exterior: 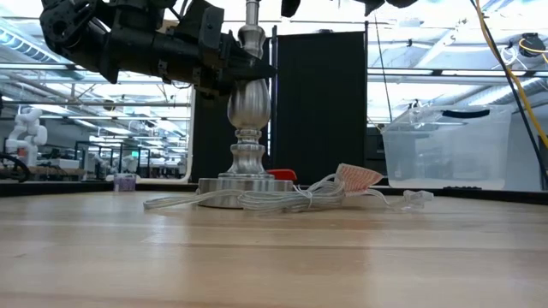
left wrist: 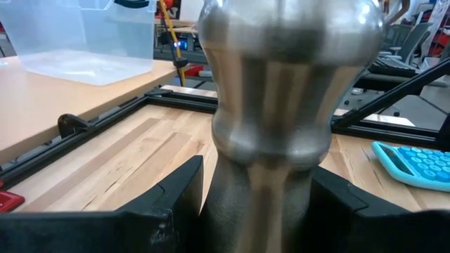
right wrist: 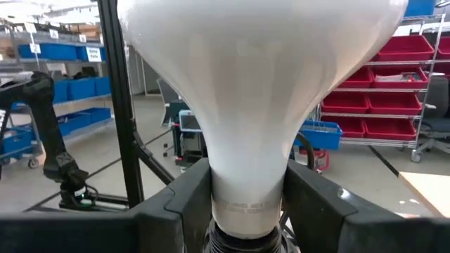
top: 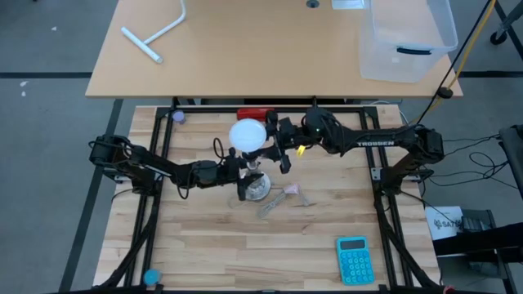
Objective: Screw lightbulb
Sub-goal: Remove the white lightbulb from the silver lamp
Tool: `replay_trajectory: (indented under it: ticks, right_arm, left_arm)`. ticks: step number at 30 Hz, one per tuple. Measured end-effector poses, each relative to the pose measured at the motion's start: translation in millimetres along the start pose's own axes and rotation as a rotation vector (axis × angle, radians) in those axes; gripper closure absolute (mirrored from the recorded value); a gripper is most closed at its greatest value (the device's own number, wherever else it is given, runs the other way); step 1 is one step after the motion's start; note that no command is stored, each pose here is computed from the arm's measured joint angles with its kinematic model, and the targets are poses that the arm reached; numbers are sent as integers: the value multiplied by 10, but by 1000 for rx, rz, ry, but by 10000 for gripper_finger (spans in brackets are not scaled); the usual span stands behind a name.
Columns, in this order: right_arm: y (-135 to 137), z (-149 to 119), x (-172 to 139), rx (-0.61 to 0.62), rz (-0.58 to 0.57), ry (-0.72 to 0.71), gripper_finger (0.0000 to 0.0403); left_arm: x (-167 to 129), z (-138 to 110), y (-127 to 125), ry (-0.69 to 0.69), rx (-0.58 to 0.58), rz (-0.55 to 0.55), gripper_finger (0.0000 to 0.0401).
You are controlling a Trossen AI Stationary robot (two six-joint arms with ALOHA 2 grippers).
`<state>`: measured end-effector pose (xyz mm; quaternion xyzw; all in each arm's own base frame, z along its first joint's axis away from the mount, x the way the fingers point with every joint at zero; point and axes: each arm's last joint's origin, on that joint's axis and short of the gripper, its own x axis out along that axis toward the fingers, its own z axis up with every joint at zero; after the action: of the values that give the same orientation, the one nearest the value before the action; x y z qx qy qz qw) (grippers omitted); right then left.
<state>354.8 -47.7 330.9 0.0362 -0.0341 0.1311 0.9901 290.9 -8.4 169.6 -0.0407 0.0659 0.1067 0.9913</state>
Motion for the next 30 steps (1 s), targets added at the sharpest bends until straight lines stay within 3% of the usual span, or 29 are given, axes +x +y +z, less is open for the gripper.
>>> replay_trajectory:
  ticks: [13,24,30]
  right_arm:
    - [10,23,13,-90,19,32,240]
    - [18,18,12,-102,29,39,129]
    - [34,93,-47,-146,24,35,106]
  left_arm:
    - [-1,4,-1,-4,0,-2,211]
    - [1,4,0,-4,0,-3,211]
    - [1,4,0,-4,0,-3,211]
